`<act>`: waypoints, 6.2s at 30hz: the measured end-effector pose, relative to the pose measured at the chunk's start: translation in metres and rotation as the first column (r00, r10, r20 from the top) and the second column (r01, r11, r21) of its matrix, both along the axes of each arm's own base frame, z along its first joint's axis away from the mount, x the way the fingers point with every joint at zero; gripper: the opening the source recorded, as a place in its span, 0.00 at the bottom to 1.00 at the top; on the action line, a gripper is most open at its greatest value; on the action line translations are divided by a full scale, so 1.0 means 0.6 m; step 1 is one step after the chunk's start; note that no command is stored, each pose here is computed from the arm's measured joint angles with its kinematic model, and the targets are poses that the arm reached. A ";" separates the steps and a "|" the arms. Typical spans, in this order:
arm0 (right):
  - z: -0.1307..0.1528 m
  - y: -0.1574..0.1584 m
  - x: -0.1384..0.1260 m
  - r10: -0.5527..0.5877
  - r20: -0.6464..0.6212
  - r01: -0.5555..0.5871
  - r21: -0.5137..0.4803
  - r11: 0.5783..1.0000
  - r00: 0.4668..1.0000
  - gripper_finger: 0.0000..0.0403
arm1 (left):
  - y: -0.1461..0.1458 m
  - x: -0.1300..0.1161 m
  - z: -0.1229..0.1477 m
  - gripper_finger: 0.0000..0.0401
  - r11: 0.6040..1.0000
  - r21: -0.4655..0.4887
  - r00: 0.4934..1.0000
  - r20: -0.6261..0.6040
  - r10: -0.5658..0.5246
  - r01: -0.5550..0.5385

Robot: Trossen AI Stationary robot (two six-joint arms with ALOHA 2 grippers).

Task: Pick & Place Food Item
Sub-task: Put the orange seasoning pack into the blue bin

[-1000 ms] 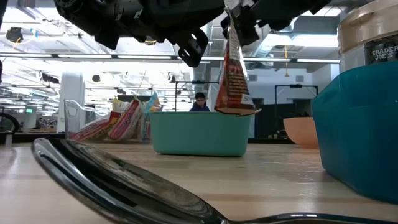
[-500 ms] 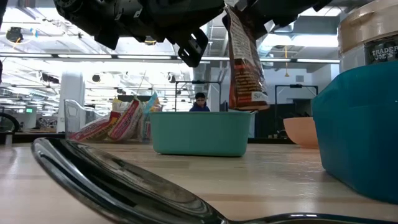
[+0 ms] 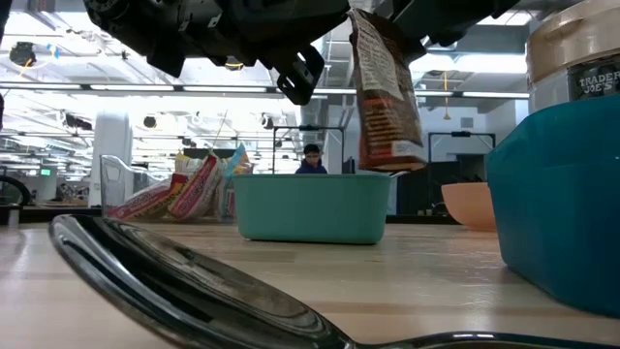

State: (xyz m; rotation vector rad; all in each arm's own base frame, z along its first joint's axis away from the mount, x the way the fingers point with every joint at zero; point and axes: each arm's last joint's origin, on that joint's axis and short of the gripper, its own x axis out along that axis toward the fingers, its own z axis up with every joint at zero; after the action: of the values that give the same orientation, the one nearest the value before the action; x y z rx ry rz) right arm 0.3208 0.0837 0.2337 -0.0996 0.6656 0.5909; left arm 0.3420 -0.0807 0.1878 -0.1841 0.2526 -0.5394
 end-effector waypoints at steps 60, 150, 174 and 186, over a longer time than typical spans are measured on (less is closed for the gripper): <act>-0.014 -0.014 -0.007 -0.380 -0.129 0.372 -0.086 0.924 0.916 0.00 | 0.061 0.014 0.011 0.17 0.948 0.032 0.947 0.072 0.313 -0.316; 0.133 0.212 -0.303 -0.273 0.016 0.266 0.176 0.948 0.962 0.00 | 0.068 0.014 0.007 0.17 0.884 0.064 0.886 0.065 0.459 -0.462; 0.051 0.293 -0.324 -0.390 -0.057 0.394 0.126 0.911 0.919 0.00 | 0.068 0.014 0.007 0.17 0.884 0.064 0.886 0.065 0.459 -0.462; 0.016 0.311 -0.317 -0.420 -0.071 0.425 0.077 0.902 0.905 0.00 | 0.068 0.014 0.007 0.17 0.884 0.064 0.886 0.066 0.459 -0.462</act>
State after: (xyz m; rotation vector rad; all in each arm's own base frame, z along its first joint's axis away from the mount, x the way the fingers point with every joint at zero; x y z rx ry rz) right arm 0.1308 0.2701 0.2432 0.1453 0.6854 0.2027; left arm 0.3505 -0.0400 0.1919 -0.1484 0.1728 -0.0583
